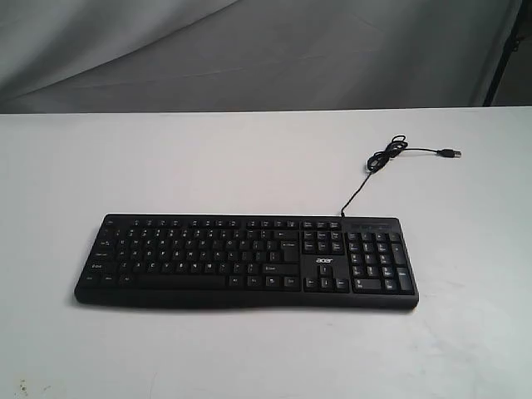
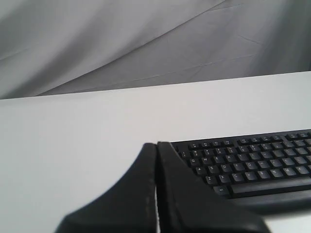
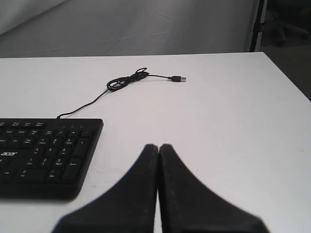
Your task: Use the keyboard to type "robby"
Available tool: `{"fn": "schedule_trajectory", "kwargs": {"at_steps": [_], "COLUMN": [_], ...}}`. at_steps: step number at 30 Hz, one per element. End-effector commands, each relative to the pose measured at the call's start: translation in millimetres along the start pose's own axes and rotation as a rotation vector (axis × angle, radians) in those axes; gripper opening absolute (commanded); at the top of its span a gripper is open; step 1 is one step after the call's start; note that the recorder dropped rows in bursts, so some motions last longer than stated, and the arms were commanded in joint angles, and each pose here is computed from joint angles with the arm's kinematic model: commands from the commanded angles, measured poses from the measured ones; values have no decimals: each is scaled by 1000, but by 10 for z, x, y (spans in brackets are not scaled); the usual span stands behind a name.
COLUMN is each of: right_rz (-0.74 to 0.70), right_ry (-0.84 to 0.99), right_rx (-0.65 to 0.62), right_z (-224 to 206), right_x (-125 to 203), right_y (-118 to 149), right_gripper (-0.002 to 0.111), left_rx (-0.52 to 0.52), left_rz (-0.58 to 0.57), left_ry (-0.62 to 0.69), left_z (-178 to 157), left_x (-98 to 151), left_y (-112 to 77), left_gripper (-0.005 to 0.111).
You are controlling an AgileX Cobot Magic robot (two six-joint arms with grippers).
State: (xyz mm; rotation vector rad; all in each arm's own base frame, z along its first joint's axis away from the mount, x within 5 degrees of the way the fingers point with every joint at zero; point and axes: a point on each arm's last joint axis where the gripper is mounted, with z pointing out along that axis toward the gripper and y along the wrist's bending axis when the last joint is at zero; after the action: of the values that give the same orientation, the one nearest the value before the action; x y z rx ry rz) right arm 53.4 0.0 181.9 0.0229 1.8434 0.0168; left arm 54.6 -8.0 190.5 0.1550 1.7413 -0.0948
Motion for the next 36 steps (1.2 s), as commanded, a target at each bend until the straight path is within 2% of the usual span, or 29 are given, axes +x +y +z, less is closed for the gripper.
{"fn": "schedule_trajectory", "kwargs": {"at_steps": [1,13,16,22,28,31,33,35,36], "right_rz": [-7,-7,-9,-9,5,181,324,463,482], "right_ry": [-15,-22,-113,-440,-575,-650,-765,-855,-887], "right_rx": [-4,-4,-4,-9,-13,-56,-100,-184,-236], "right_z": [0,0,-5,-86,-146,-185,-255,-320,-349], "right_x": [-3,-8,-91,-376,-484,-541,-621,-682,-707], "right_y": [2,3,3,8,9,-5,-27,-25,-1], "right_gripper": [0,0,0,0,0,0,0,0,0], "left_rx": [5,5,5,5,5,5,5,5,5], "left_rz": [3,3,3,3,3,3,3,3,3], "left_ry": [-5,-5,-5,-5,-5,-5,-5,-5,-5], "left_z": [1,1,1,1,1,1,1,1,1], "left_x": [8,8,8,8,8,8,8,8,8], "left_y": [-3,-3,-3,-3,-3,-3,-3,-3,-3], "left_gripper": [0,0,0,0,0,0,0,0,0]}}
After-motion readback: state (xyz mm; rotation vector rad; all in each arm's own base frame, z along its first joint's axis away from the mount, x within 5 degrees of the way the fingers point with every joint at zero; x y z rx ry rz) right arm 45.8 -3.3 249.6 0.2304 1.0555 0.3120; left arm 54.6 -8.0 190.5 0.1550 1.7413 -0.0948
